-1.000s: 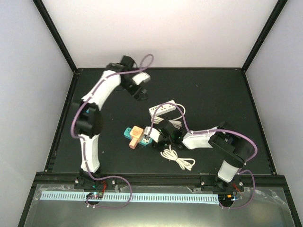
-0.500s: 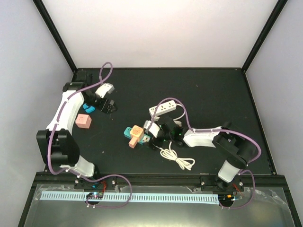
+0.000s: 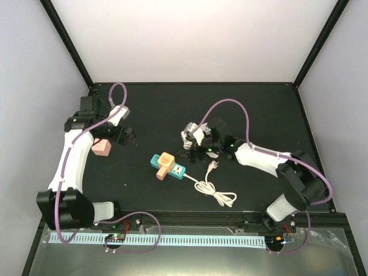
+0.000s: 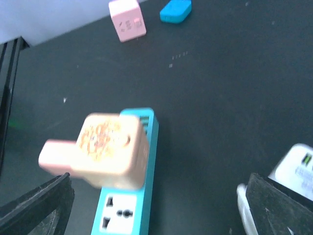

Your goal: Pull the plug off the socket

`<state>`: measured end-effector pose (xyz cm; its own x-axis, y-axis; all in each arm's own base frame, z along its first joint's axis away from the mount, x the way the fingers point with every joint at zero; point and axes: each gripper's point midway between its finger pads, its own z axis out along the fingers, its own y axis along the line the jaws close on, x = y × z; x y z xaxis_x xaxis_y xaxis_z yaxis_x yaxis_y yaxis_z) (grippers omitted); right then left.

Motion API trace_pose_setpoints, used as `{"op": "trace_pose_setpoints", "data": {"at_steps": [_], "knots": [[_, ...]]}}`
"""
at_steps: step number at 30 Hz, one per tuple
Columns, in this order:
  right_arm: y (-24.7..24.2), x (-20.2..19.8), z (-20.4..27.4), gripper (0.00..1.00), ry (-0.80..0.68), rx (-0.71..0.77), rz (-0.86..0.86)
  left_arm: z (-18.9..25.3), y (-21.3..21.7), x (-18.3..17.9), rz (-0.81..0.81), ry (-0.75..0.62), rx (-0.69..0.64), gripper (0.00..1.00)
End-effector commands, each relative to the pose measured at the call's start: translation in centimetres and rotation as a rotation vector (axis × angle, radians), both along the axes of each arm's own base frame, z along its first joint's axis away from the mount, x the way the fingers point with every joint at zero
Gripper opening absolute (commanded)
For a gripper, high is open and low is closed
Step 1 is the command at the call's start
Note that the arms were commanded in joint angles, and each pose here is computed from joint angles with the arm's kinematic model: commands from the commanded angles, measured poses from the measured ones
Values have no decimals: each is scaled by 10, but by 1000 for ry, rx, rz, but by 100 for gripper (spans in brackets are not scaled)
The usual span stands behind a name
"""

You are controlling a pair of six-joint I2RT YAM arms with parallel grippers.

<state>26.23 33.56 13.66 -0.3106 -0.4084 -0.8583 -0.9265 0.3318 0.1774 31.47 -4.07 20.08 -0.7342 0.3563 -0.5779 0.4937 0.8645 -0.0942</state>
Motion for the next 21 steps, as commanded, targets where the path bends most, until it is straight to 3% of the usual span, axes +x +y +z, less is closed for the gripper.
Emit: {"op": "trace_pose_setpoints", "data": {"at_steps": [1,6,13,21], "knots": [[25,16,15,98,113,58,2,36,3,-1,56,-162,-32,99],[49,46,-4,96,258,25,-88,44,6,-13,90,-205,-30,99],[66,57,-38,96,402,11,-113,27,11,-25,108,-168,-2,99],[36,66,-90,97,412,-164,-236,15,3,-36,36,-146,-3,99]]}}
